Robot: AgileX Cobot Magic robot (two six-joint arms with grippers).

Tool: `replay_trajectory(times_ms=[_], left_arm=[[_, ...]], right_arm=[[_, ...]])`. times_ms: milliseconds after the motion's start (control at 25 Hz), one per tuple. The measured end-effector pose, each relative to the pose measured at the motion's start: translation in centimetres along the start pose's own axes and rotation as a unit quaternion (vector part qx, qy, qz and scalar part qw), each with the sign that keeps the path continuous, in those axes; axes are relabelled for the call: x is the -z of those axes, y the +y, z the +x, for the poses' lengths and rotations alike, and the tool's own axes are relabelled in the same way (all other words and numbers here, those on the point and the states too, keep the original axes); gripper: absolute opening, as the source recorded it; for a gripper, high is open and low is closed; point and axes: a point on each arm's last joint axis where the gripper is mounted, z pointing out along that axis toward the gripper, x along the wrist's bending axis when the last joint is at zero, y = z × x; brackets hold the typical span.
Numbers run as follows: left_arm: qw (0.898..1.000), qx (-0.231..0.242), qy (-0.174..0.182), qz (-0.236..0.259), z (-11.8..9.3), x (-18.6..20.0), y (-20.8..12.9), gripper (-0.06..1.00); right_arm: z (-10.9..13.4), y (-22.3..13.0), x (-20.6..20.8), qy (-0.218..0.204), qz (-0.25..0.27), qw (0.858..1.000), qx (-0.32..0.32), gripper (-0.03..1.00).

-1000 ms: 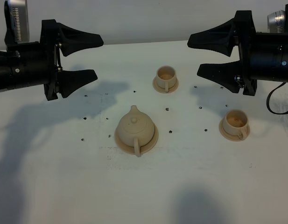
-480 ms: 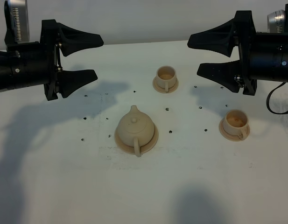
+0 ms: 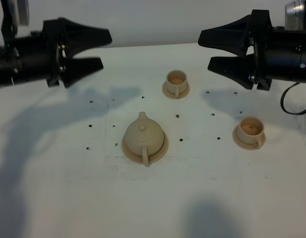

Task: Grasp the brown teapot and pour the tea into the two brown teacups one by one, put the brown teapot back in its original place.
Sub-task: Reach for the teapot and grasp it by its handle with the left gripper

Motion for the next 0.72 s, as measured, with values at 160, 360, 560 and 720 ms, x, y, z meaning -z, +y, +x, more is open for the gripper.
replay_trajectory(times_ms=[160, 360, 560, 720], left_arm=[[0.998, -0.065, 0.008, 0.015, -1.6, 0.2, 1.4, 0.71], [0.987, -0.143, 0.066, 0.038, -2.8, 0.8, 2.5, 0.68], [0.958, -0.226, 0.177, 0.017, -3.7, 2.9, 2.7, 0.68], [0.935, -0.266, 0.235, 0.001, -4.7, 4.4, 2.7, 0.68]], right_arm=[[1.3, 0.8, 0.0, 0.009, -0.002, 0.999, 0.038, 0.6], [2.5, 1.7, 0.1, -0.008, 0.008, 0.996, 0.092, 0.6], [2.2, 2.5, 1.4, -0.06, 0.002, 0.99, 0.125, 0.6], [1.8, 2.9, 3.2, -0.116, -0.004, 0.981, 0.158, 0.6]])
